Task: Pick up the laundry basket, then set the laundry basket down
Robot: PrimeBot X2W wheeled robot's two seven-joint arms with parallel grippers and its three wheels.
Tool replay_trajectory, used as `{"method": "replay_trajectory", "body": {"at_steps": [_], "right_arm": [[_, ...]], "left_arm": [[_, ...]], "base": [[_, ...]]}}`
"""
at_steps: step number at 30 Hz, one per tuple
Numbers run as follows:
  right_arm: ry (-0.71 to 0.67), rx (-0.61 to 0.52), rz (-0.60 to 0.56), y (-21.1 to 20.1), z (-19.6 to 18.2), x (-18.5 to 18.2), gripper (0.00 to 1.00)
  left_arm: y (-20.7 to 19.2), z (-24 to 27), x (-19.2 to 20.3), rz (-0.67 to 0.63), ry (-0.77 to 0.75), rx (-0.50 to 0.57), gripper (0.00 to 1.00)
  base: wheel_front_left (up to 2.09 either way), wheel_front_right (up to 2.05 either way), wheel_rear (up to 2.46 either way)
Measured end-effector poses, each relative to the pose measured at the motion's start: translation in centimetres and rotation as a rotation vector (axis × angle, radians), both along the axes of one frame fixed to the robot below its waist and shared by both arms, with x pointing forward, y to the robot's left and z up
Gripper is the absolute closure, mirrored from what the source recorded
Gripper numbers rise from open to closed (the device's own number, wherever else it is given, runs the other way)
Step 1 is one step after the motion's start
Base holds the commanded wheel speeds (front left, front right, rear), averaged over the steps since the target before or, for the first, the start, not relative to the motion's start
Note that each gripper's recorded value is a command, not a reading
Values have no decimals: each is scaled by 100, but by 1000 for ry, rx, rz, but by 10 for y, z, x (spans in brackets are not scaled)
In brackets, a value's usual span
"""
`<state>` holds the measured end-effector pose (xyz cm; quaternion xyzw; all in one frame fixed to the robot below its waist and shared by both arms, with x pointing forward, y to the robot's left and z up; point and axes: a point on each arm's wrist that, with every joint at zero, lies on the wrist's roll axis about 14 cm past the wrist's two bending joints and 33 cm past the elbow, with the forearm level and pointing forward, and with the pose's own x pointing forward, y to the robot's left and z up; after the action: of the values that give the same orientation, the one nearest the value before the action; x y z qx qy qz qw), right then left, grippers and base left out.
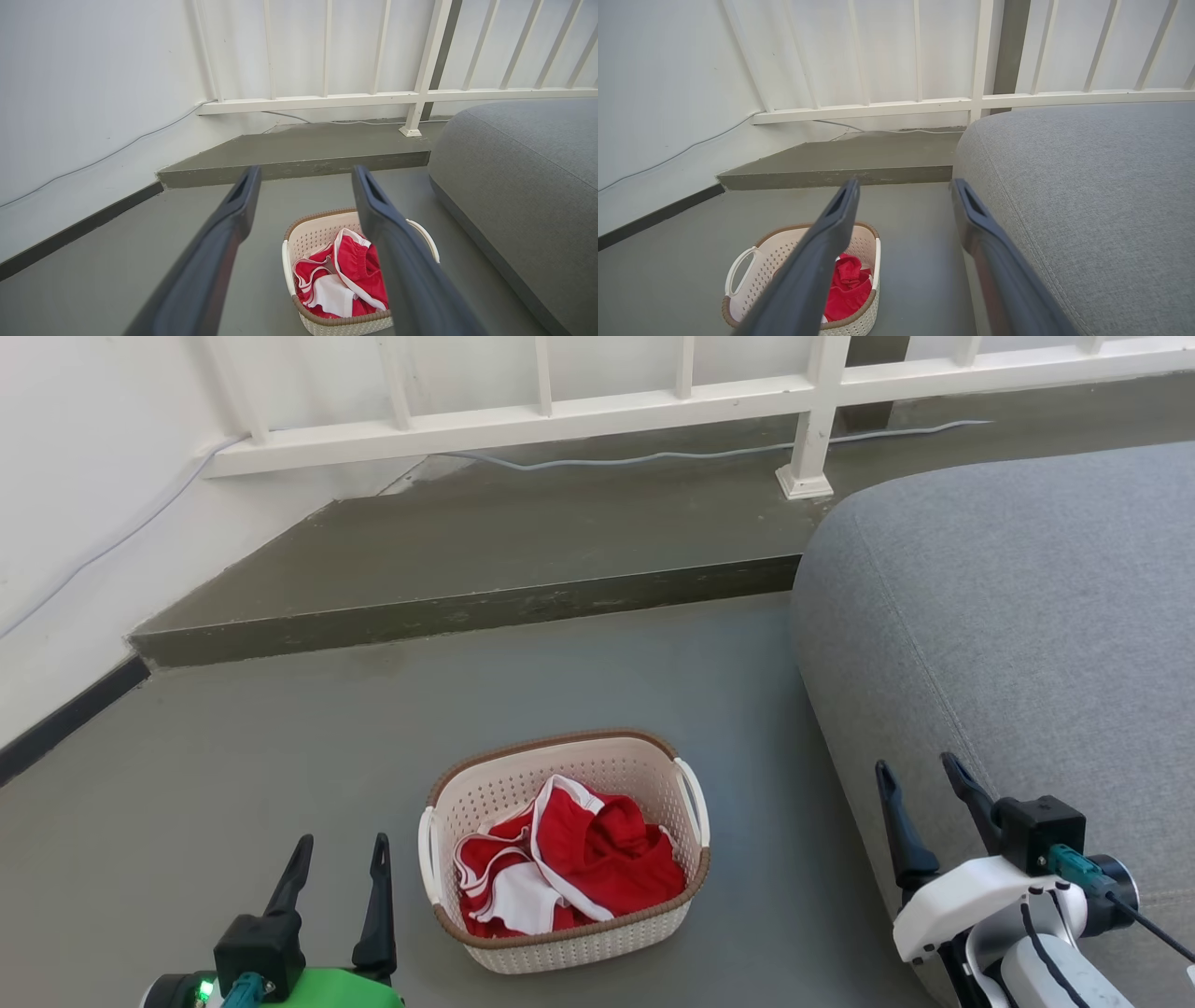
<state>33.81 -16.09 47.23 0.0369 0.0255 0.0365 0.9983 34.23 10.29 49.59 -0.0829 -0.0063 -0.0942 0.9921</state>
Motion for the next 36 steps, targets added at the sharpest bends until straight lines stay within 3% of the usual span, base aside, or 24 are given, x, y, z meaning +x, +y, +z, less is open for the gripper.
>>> {"method": "replay_trajectory", "body": {"at_steps": [16, 17, 23, 36], "right_arm": [[-9, 2, 3, 1, 4, -2, 0], [-8, 4, 5, 2, 3, -2, 100], [72, 28, 1, 7, -22, -16, 100], [117, 189, -47, 0, -24, -11, 100]], "left_arm": [[1, 5, -3, 3, -16, 6, 0], [0, 5, -3, 2, -15, 5, 100], [-3, -12, -10, 1, 42, -2, 100], [3, -16, -10, 29, 98, -153, 100]], "base": [[0, 0, 0], [0, 0, 0], [0, 0, 0], [0, 0, 0]]}}
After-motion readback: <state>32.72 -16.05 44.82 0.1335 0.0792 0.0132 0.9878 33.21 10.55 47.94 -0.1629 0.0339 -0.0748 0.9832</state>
